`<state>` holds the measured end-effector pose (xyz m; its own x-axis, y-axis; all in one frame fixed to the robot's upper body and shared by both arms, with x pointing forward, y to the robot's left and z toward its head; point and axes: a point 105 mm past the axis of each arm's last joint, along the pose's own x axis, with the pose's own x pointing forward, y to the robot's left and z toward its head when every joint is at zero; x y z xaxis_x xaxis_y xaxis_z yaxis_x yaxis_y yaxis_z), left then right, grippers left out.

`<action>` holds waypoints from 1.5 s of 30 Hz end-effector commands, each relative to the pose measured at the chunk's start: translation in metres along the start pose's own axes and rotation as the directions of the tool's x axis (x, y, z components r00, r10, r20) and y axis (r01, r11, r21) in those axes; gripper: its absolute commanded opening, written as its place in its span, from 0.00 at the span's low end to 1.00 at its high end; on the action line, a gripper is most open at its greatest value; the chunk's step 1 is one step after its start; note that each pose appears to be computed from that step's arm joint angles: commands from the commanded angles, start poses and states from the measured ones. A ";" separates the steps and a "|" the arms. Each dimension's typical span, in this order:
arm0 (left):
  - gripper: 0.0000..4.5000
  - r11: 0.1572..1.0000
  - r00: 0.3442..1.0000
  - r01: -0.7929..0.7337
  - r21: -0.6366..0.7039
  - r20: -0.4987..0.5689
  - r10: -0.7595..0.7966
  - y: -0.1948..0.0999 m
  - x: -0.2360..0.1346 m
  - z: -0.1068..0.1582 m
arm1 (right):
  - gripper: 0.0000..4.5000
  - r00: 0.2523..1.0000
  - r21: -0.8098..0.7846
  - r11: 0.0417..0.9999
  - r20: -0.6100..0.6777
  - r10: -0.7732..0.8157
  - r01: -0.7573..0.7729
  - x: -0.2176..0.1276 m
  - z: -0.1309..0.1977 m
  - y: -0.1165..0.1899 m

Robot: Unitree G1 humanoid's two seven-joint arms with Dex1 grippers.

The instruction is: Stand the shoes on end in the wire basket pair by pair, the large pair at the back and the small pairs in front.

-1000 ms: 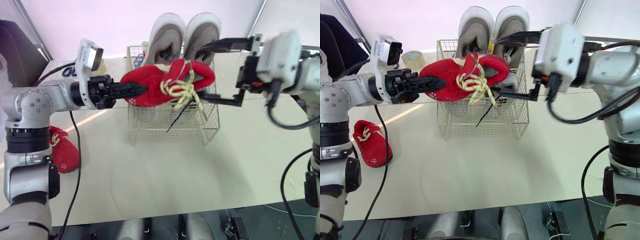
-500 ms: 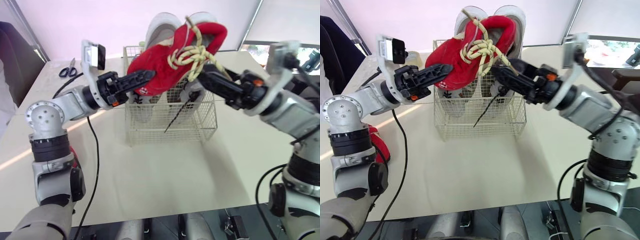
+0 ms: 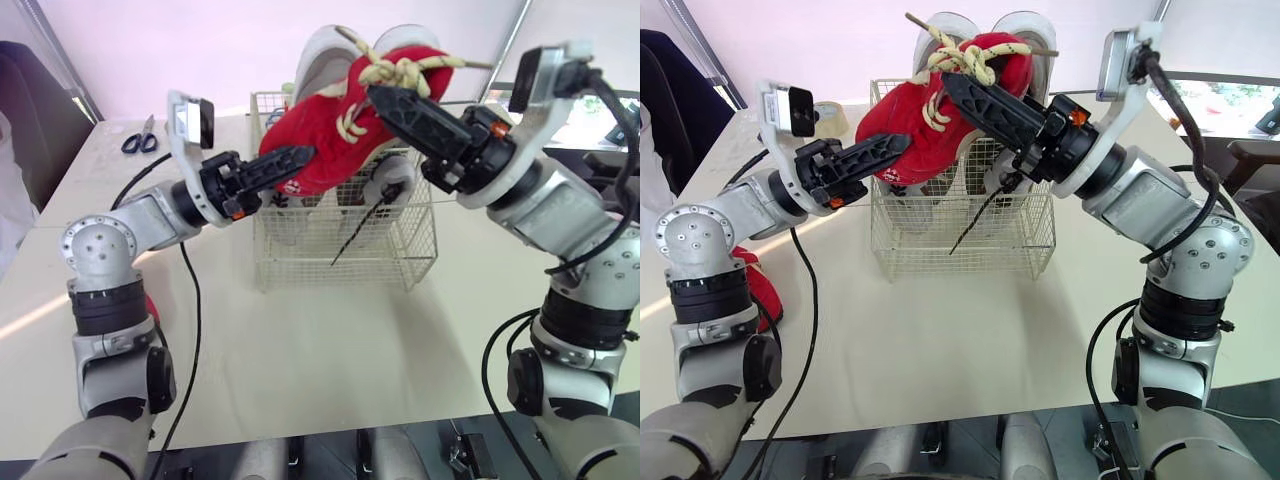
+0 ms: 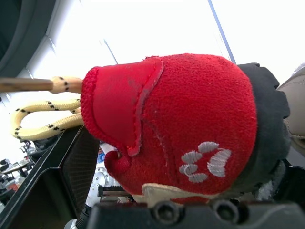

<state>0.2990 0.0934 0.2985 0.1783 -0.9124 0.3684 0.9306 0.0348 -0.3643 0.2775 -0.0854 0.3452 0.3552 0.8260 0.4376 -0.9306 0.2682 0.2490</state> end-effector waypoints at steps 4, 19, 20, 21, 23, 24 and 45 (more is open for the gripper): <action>0.07 0.999 0.998 0.033 0.033 0.050 -0.034 -0.010 0.005 0.009 | 0.98 0.997 0.010 0.997 0.003 0.077 -0.077 0.008 0.001 0.015; 0.07 0.999 0.999 -0.004 0.046 0.051 0.002 -0.008 0.006 0.007 | 0.16 0.996 0.011 0.996 0.009 0.086 -0.086 0.013 0.002 0.017; 0.07 0.999 0.999 -0.010 0.049 0.047 0.007 -0.007 0.006 0.006 | 0.16 0.996 0.008 0.996 0.008 0.085 -0.085 0.013 0.002 0.017; 0.07 0.998 1.000 -0.028 0.059 0.005 0.028 -0.005 0.004 0.001 | 0.16 0.997 -0.008 0.997 0.003 0.073 -0.073 0.013 0.004 0.015; 0.18 0.995 0.994 -0.053 0.080 -0.088 0.060 -0.002 -0.002 -0.011 | 0.16 0.998 -0.040 0.998 -0.015 0.054 -0.054 0.012 0.008 0.012; 0.30 0.994 0.988 -0.063 0.092 -0.134 0.075 -0.001 -0.006 -0.017 | 0.16 0.998 -0.058 0.997 -0.030 0.049 -0.051 0.010 0.009 0.010; 0.99 0.932 0.937 -0.131 0.338 -0.266 0.229 0.016 -0.045 -0.012 | 0.16 0.638 -0.484 0.708 -0.767 -0.062 -0.514 -0.051 -0.018 -0.045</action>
<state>0.3067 0.1309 0.2579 0.3015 -0.9534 0.0135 0.9440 0.2965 -0.1450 0.3009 -0.1312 0.2843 0.2054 0.9039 -0.3752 -0.9279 0.0579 -0.3683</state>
